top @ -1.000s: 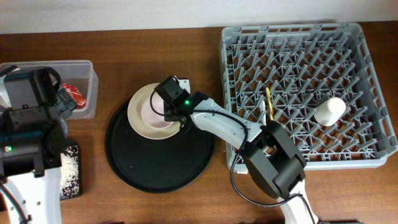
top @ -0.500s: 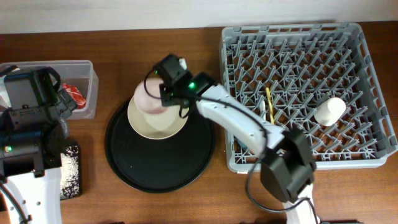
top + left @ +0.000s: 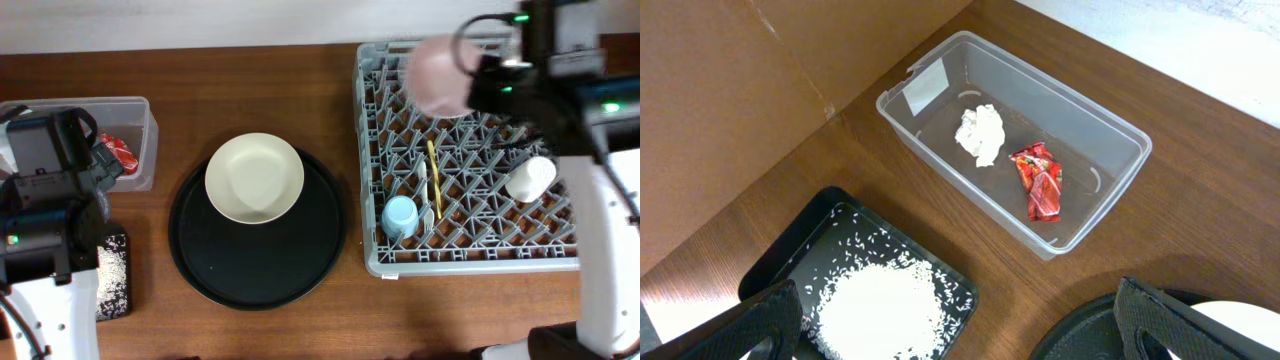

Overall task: Sort waste into correct bins and load items into the dishwasher rack
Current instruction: 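Lift the pink bowl and carry it to the rack's far right corner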

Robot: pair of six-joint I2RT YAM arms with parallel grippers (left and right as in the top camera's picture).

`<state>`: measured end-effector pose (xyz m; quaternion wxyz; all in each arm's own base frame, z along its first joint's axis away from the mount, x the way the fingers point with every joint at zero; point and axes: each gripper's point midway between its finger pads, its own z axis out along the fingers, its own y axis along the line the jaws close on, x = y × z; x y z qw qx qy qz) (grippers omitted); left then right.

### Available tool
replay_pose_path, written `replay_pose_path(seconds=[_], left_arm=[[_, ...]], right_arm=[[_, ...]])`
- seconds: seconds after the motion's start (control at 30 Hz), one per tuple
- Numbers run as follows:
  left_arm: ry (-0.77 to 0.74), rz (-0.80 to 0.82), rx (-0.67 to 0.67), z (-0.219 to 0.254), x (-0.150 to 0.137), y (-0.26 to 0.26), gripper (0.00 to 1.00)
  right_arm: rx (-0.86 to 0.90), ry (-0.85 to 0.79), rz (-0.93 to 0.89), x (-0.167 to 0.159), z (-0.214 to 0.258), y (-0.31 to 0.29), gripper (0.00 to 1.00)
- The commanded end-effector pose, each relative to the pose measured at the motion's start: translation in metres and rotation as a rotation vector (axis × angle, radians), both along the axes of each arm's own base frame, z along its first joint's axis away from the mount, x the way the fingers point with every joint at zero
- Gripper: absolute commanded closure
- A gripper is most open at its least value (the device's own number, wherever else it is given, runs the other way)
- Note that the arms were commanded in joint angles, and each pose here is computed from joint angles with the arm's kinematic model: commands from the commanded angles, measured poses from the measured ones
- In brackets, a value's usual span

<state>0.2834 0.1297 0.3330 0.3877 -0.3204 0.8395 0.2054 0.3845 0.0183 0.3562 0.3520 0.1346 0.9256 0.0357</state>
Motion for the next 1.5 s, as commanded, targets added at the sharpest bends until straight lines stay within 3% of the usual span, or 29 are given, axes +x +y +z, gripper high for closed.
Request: replay_pose_path(seconds=[0.0,0.17,0.37,0.5,0.6,0.9,1.13,1.47], left_arm=[[-0.020,0.022,0.005,0.005,-0.002,0.003,0.01],[-0.020,0.022,0.005,0.005,-0.002,0.003,0.01],[-0.020,0.022,0.005,0.005,-0.002,0.003,0.01],[-0.020,0.022,0.005,0.005,-0.002,0.003,0.01],[-0.020,0.022,0.005,0.005,-0.002,0.003,0.01],[-0.020,0.022,0.005,0.005,-0.002,0.003,0.01],[-0.020,0.022,0.005,0.005,-0.002,0.003,0.01],[-0.020,0.022,0.005,0.005,-0.002,0.003,0.01]], right_arm=[[-0.072,-0.007,-0.069,-0.008,0.008,-0.055,0.96],[-0.128,0.007,-0.175,-0.018,0.008,-0.119,0.96],[-0.311,-0.007,-0.057,0.002,0.011,-0.141,0.96],[-0.470,0.051,-0.217,0.020,-0.001,-0.186,0.96],[-0.649,0.112,-0.442,0.025,-0.005,-0.232,0.96],[-0.765,0.161,-0.761,0.043,-0.048,-0.265,0.96],[-0.861,0.102,-0.569,0.107,-0.061,-0.229,0.96],[-1.054,0.215,-0.261,0.142,-0.174,-0.199,0.96]])
